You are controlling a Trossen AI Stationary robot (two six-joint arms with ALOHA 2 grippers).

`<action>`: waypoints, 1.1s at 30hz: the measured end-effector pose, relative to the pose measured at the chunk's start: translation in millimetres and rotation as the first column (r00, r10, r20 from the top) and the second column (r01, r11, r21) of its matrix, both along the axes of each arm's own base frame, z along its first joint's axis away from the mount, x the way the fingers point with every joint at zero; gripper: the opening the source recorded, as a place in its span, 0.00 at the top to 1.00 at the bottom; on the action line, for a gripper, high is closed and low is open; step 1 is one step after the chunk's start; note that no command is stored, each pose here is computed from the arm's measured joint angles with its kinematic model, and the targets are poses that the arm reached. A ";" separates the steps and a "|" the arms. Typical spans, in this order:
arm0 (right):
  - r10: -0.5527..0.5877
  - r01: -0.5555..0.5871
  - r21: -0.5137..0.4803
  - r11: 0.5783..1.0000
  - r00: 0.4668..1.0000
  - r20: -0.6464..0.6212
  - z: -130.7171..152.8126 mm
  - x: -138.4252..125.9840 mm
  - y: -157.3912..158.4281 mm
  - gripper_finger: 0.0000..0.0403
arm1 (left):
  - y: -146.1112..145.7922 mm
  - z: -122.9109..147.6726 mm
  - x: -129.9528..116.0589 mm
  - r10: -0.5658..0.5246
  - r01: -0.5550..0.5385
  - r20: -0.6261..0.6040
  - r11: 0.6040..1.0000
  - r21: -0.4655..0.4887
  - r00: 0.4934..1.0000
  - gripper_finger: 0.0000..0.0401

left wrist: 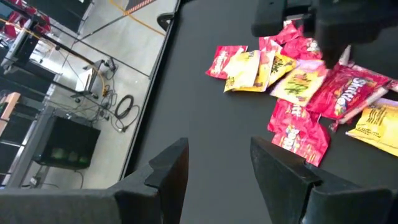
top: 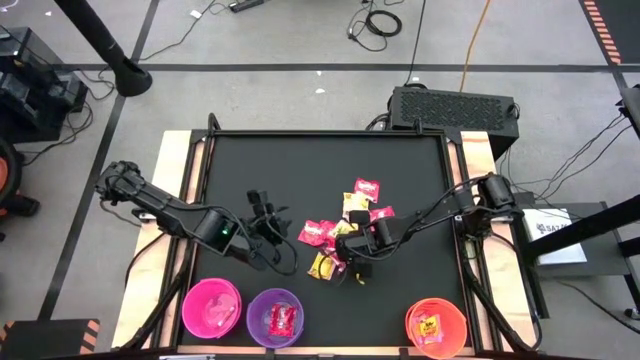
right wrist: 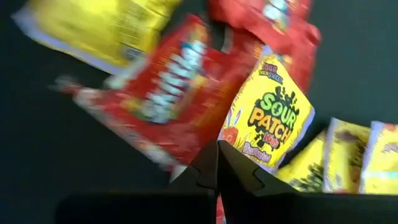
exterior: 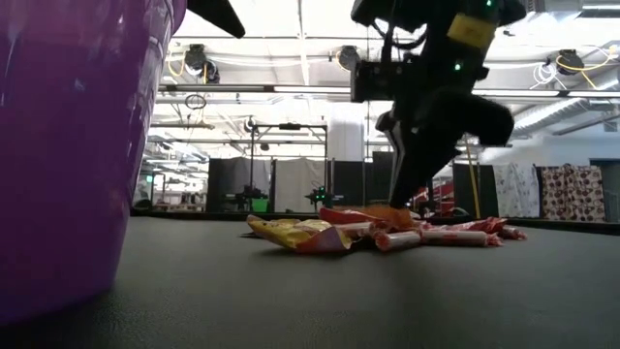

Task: Sort candy by brand, put in halloween buckets
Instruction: Put the yellow candy into the orange bucket

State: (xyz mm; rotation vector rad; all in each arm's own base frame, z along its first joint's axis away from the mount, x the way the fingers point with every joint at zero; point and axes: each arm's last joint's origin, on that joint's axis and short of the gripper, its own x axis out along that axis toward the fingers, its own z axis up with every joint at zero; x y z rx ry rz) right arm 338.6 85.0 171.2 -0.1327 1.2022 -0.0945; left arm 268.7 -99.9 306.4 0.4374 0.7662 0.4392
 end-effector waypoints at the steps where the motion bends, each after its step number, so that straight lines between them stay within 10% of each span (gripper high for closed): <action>1: 0.014 -0.014 0.019 1.000 1.000 -0.004 2.5 0.3 3.3 1.00 | 0.0 0.0 0.0 0.000 0.000 0.000 1.000 0.000 1.000 0.55; 9: 0.078 -0.078 0.022 0.997 0.997 0.006 35.0 7.1 22.0 1.00 | 3.8 -14.4 17.2 -0.052 0.059 0.105 0.996 -0.069 0.993 0.55; 15: 0.109 -0.110 0.017 0.994 0.994 0.020 48.3 8.9 29.8 1.00 | 4.4 -35.1 43.1 -0.302 0.324 0.117 0.889 -0.324 0.946 0.55; 23: 0.123 -0.123 -0.002 0.992 0.992 -0.001 47.7 7.6 27.9 1.00 | -8.6 -81.7 73.3 -0.386 0.378 0.075 0.819 -0.431 0.920 0.54; 33: 0.120 -0.120 -0.026 0.992 0.993 -0.007 47.5 7.8 24.9 1.00 | -0.3 -101.5 86.3 -0.296 0.291 0.055 0.861 -0.417 0.954 0.39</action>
